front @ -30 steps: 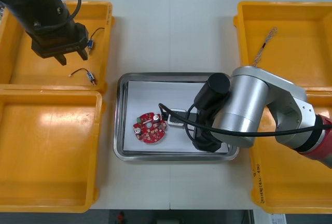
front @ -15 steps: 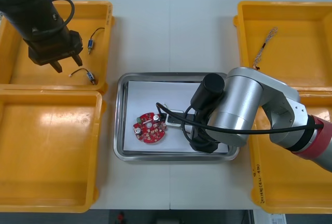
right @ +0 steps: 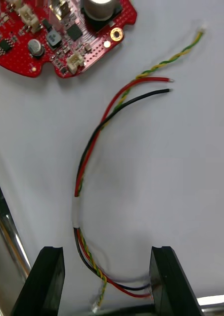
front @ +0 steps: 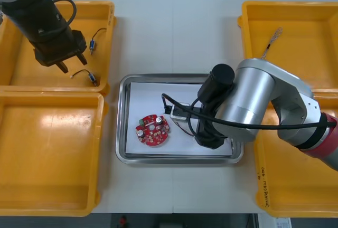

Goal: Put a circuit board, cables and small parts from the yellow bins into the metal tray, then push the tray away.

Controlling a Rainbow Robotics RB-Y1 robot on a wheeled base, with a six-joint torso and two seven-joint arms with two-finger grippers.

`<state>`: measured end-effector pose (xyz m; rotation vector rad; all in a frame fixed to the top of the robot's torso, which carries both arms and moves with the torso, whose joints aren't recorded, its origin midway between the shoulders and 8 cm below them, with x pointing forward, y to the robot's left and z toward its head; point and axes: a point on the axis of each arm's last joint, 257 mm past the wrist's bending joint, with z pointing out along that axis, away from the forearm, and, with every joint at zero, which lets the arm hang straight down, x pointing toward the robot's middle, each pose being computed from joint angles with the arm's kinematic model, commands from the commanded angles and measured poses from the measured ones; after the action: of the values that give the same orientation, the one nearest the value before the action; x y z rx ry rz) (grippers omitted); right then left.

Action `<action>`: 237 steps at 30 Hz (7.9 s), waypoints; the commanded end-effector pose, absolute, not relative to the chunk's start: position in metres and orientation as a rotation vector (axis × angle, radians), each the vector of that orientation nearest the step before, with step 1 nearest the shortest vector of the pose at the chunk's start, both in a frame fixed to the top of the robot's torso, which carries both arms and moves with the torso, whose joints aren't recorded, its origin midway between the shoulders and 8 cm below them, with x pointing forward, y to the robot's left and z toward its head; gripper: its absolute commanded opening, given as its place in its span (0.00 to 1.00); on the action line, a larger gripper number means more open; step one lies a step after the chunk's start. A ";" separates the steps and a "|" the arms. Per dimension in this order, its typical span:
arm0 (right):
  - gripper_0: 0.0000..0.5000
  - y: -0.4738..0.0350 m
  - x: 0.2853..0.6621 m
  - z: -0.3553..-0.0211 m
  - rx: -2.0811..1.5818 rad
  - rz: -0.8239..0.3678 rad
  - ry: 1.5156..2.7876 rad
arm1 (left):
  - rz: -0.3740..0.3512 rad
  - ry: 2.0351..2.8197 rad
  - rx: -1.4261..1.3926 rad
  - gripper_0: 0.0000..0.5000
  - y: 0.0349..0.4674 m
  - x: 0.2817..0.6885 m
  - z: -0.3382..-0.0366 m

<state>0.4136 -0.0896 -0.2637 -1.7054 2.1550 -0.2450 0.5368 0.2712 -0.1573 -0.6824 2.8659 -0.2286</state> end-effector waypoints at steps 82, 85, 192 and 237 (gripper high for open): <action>1.00 -0.308 0.621 -0.047 0.418 0.057 2.479 | -0.242 2.833 -0.498 0.00 0.235 0.575 -0.199; 1.00 -0.311 0.630 -0.054 0.463 0.066 2.474 | -0.257 2.822 -0.504 0.00 0.238 0.577 -0.191; 0.00 -0.362 0.569 -0.024 0.496 -0.035 2.539 | 0.018 2.795 0.375 0.63 0.062 0.507 -0.240; 0.00 -0.235 0.539 0.019 -0.255 0.091 2.318 | -0.104 2.696 0.191 1.00 0.105 0.512 -0.094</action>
<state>0.5515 -0.2349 0.0244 -0.1566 2.3345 0.1557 0.5051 0.1074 -0.1179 0.0878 2.7620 -0.1131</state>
